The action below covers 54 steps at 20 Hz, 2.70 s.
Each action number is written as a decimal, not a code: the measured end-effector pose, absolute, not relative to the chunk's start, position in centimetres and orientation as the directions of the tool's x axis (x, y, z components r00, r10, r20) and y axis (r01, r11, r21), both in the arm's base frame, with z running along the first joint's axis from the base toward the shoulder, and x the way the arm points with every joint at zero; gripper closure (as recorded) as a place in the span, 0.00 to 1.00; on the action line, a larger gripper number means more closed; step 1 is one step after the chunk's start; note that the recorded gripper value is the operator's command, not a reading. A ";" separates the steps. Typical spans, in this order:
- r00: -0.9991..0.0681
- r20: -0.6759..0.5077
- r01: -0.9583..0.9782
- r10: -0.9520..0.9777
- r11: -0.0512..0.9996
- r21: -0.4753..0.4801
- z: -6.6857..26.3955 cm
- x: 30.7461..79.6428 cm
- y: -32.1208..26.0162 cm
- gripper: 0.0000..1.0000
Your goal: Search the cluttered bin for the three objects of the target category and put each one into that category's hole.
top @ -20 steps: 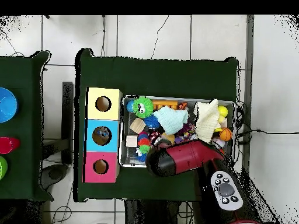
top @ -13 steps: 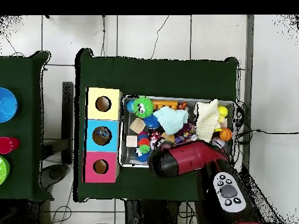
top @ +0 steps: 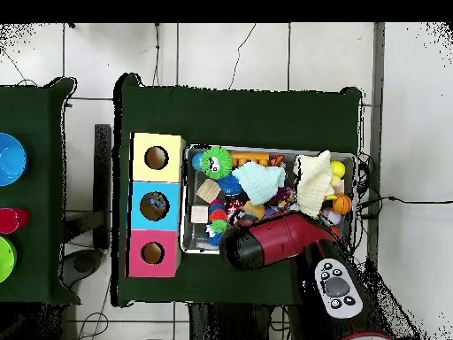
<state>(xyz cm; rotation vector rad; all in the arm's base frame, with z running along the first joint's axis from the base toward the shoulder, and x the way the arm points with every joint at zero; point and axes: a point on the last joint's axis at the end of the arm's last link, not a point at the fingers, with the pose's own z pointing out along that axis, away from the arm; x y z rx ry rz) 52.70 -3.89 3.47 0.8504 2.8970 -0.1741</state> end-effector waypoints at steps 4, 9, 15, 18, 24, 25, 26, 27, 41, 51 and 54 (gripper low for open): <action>-0.836 -0.143 0.543 0.530 0.836 -0.077 3.4 52.7 -3.9 0.00; -0.835 -0.141 0.544 0.531 0.835 -0.077 3.3 52.6 -3.9 0.00; -0.832 -0.130 0.550 0.539 0.831 -0.077 2.8 52.3 -4.2 0.00; -0.829 -0.125 0.556 0.545 0.828 -0.076 2.7 52.2 -4.4 0.00; -0.820 -0.113 0.569 0.561 0.820 -0.063 2.5 52.2 -4.7 0.00; -0.819 -0.110 0.571 0.563 0.819 -0.060 2.4 52.1 -4.6 0.00; -0.818 -0.106 0.572 0.565 0.818 -0.056 2.4 52.2 -4.6 0.00; -0.818 -0.103 0.573 0.566 0.818 -0.053 2.3 52.2 -4.5 0.00; -0.783 -0.016 0.622 0.622 0.782 -0.024 3.2 50.5 -1.8 0.00; -0.757 0.021 0.652 0.653 0.757 -0.033 6.6 50.3 0.0 0.00; -0.757 0.021 0.652 0.653 0.758 -0.033 6.6 50.2 0.0 0.00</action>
